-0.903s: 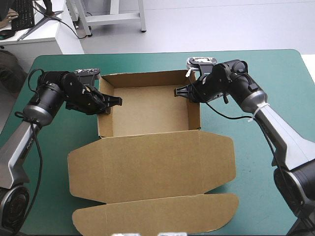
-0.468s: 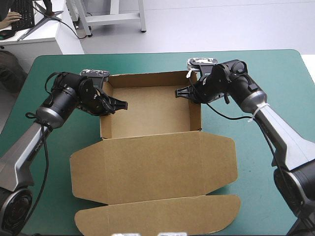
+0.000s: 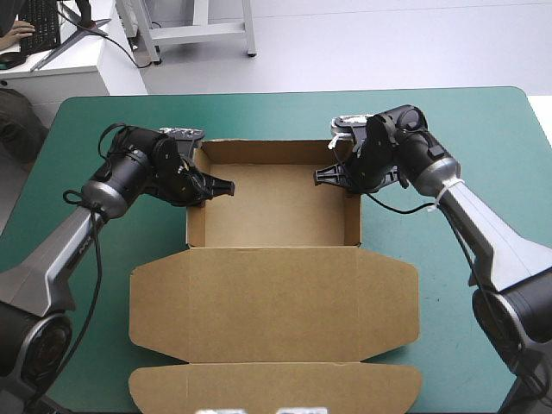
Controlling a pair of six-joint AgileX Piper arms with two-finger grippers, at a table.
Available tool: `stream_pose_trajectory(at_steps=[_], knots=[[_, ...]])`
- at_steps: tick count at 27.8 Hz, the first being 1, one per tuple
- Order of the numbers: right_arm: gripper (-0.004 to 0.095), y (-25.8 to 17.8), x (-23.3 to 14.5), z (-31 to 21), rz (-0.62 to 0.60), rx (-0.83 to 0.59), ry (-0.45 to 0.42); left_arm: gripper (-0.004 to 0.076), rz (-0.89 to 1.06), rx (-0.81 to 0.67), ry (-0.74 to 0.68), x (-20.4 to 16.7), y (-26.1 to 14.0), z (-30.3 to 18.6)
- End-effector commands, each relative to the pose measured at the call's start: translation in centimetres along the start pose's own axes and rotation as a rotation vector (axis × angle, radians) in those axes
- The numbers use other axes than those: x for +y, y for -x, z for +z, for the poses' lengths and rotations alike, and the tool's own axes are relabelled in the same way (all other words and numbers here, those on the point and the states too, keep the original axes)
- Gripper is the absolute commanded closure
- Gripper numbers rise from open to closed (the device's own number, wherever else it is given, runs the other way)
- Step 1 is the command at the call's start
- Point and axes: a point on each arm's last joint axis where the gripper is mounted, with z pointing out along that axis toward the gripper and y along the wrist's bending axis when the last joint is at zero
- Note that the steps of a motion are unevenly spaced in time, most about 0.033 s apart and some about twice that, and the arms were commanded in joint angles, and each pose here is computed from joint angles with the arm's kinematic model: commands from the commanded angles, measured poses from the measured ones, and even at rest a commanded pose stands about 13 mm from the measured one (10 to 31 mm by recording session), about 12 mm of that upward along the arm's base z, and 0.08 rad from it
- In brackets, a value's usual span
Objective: Fold the box
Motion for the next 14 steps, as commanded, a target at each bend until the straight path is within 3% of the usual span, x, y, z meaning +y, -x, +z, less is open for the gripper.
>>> stream_pose_trajectory(at_steps=[1,14], knots=[[0.0909,0.2,-0.8,-1.1,-0.023,-0.005,-0.052,0.0734,0.054,-0.041,0.014,0.0,0.7,-1.0],[0.0908,1.0,-0.7,3.4,-0.019,0.038,-0.054,0.0734,0.136,0.103,0.008,-0.3,1.1,5.2]])
